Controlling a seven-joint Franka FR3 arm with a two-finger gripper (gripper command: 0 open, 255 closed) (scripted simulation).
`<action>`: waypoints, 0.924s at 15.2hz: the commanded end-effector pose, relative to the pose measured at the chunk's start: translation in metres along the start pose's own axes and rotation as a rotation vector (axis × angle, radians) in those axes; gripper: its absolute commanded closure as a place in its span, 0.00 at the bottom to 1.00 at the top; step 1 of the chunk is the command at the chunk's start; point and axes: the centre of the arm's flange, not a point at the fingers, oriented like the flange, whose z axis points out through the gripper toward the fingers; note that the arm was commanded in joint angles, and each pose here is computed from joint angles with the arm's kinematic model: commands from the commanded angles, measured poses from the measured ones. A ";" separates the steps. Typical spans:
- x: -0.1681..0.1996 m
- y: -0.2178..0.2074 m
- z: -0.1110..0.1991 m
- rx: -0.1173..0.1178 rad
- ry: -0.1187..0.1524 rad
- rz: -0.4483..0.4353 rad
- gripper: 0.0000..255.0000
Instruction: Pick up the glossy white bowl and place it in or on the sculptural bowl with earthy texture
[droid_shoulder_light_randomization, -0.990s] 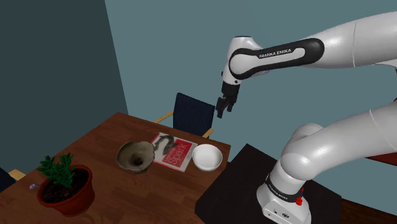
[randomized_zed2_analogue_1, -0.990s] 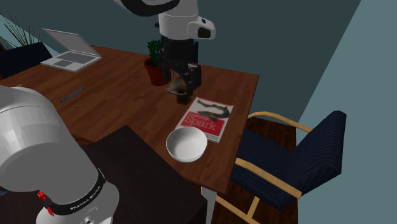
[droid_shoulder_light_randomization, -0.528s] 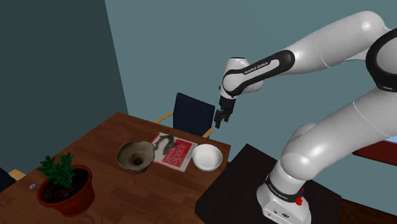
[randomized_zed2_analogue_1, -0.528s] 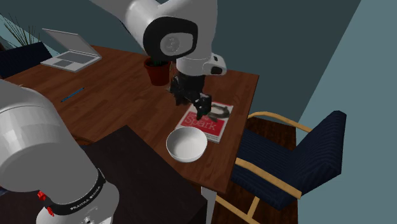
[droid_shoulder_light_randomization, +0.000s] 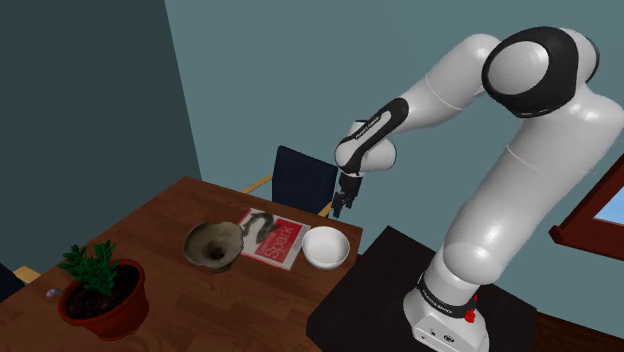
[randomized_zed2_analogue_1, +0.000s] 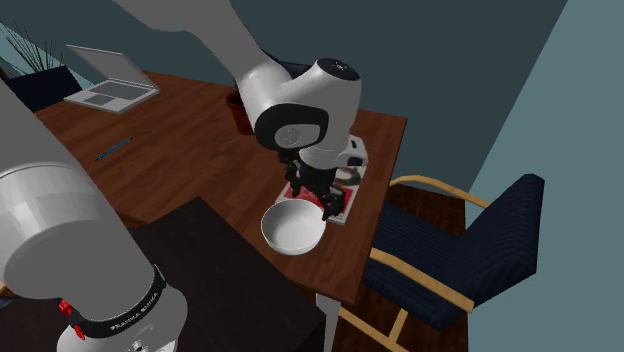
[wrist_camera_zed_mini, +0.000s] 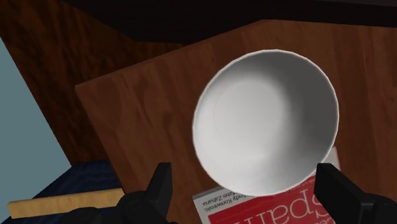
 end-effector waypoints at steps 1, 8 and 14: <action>0.006 0.009 0.026 0.005 0.000 -0.003 0.00; 0.022 0.039 0.102 0.030 -0.002 -0.014 0.00; 0.022 0.038 0.133 0.030 -0.002 -0.014 0.00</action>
